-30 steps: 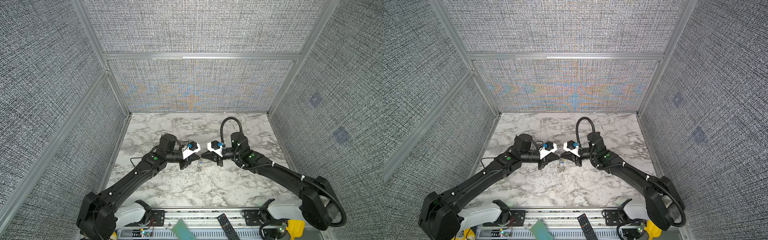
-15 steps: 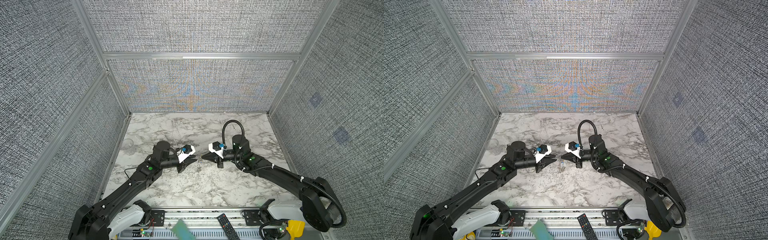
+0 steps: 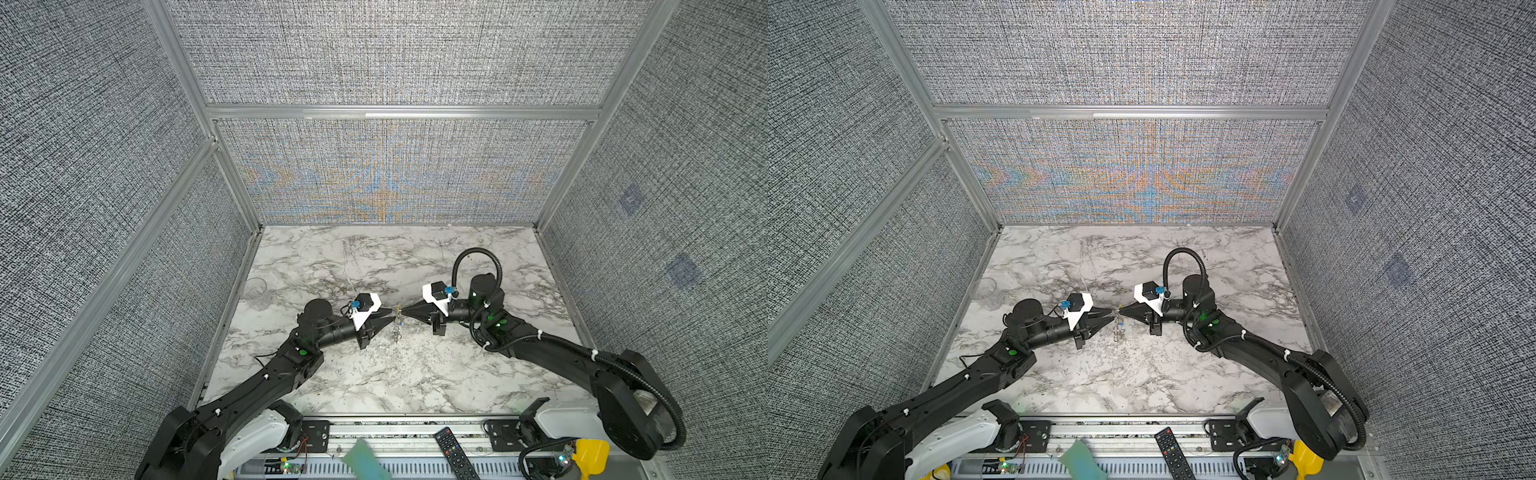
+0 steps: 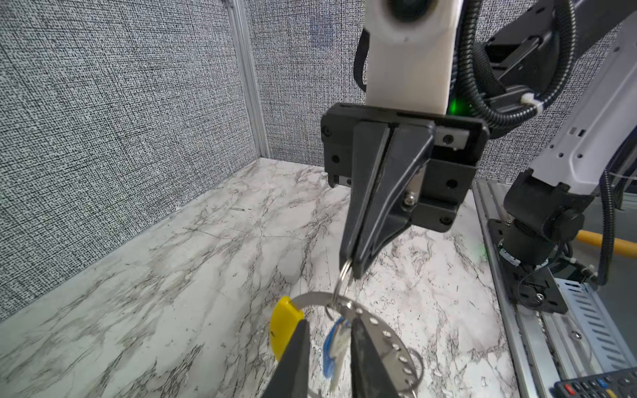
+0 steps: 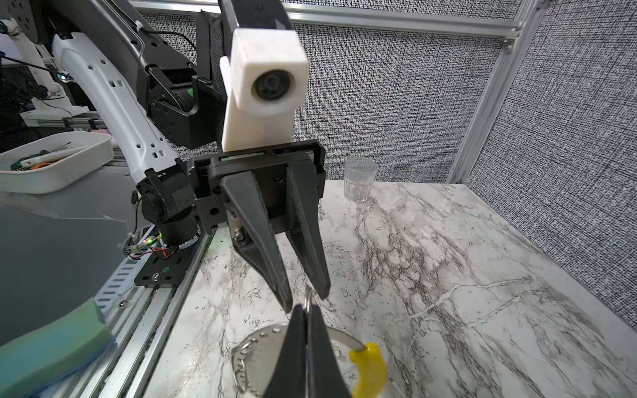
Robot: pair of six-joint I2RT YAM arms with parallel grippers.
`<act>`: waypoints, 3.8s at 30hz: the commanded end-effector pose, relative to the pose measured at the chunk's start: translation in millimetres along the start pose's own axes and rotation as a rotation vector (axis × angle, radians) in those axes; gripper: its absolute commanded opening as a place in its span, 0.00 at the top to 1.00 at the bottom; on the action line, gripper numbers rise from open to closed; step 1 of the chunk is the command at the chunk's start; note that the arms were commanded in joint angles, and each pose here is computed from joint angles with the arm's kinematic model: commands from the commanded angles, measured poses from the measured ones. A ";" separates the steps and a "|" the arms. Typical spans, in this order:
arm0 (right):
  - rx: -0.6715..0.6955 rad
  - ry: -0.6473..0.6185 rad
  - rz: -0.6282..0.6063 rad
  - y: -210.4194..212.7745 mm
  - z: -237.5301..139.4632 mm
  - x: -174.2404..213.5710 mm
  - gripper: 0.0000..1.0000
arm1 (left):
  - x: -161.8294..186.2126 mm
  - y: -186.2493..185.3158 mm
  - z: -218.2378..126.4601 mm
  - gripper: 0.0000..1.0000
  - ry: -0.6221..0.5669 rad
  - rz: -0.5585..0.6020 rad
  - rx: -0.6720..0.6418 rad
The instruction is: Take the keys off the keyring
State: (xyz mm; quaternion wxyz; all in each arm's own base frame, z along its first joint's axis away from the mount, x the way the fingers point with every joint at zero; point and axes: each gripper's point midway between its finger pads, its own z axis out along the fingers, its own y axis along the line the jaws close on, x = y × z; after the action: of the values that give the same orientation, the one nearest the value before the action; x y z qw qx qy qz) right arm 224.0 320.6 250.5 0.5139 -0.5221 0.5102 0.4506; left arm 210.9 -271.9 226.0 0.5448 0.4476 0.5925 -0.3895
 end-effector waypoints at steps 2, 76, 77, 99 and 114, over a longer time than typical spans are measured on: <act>-0.018 -0.032 -0.022 2.1 0.6 -10.0 1.00 | -18.1 -4.8 2.3 0.77 -0.070 0.038 0.044; 0.031 0.182 -0.030 -0.8 -5.8 20.3 1.00 | -12.4 15.6 19.0 0.57 0.383 0.099 0.045; 0.041 0.179 -0.028 -1.9 -6.1 20.0 1.00 | -14.8 21.5 16.5 0.55 0.375 0.092 -0.006; 0.093 0.097 -0.031 -4.6 -4.4 8.6 1.00 | 15.3 -6.5 16.7 0.57 0.087 0.022 0.051; 0.074 0.083 -0.033 -2.9 -2.8 5.9 1.00 | 28.7 -8.2 32.3 0.73 0.116 0.003 0.129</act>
State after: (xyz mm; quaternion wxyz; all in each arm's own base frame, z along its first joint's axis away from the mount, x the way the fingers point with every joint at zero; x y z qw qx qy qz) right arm 228.1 315.4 234.0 0.5050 -0.5267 0.5566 0.3972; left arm 212.3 -299.5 185.2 0.4659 0.4993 0.6137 -0.3963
